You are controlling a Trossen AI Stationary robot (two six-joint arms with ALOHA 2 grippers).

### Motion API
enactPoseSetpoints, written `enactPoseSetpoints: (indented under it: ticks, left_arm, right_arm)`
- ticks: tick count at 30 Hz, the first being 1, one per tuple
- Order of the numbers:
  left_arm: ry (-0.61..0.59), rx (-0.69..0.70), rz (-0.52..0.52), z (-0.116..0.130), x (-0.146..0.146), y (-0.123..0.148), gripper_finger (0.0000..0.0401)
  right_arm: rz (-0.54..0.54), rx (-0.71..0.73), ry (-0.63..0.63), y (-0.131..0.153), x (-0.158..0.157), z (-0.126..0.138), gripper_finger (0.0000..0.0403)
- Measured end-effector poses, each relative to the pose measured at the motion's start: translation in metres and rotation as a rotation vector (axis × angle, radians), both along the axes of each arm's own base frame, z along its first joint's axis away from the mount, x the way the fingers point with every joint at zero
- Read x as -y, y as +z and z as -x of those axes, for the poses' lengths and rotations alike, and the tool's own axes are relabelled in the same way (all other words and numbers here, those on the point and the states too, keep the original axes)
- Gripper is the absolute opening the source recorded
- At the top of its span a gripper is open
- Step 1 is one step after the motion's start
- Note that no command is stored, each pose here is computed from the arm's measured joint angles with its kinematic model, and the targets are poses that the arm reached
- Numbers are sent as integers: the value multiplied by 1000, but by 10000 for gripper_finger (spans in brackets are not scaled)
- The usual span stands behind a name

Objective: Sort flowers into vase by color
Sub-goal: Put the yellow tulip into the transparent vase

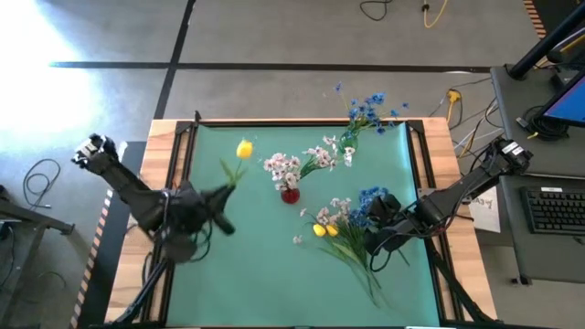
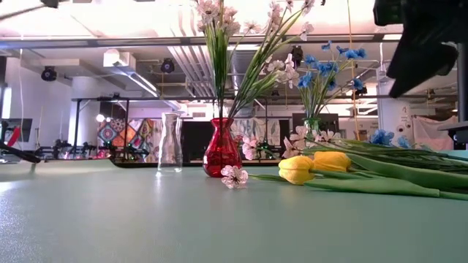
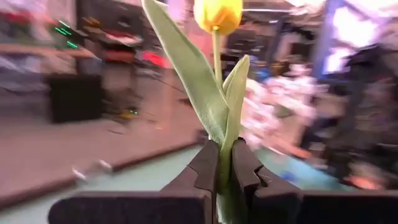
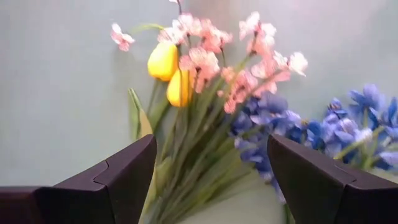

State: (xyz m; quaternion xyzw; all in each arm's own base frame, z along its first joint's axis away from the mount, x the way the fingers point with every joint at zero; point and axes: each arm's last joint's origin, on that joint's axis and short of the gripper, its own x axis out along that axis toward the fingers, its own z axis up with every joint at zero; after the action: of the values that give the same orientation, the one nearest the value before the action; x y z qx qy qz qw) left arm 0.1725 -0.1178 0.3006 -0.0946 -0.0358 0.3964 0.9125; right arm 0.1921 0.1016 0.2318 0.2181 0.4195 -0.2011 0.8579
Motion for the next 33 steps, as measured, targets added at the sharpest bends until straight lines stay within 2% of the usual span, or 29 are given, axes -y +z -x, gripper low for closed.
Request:
enactPoseSetpoints:
  ticks: [5,9,14,17,21,23,26,33]
  left_arm:
    - [86,-90,-80,0,-23,34,0]
    - [106,-142,-111,1,-38,75,0]
    - [-98,-166,-143,-4,-58,134,0]
    - [-151,-160,-249,-6,-68,164,0]
    - [-303,-19,-428,-3,-83,192,0]
    - [-348,31,-500,-1,-91,194,0]
    - [-351,43,-591,-3,-107,183,0]
    - [-261,75,-695,-12,-160,122,0]
  right_arm:
    - [3,41,23,2,-2,-4,297]
    - [5,52,35,3,-2,-5,297]
    - [13,54,34,3,-2,-5,297]
    - [26,60,29,3,-2,-5,297]
    - [45,68,29,4,-1,-5,297]
    - [45,69,28,4,-1,-5,297]
    - [43,74,28,4,-1,-6,297]
    - [29,110,33,6,-3,-9,297]
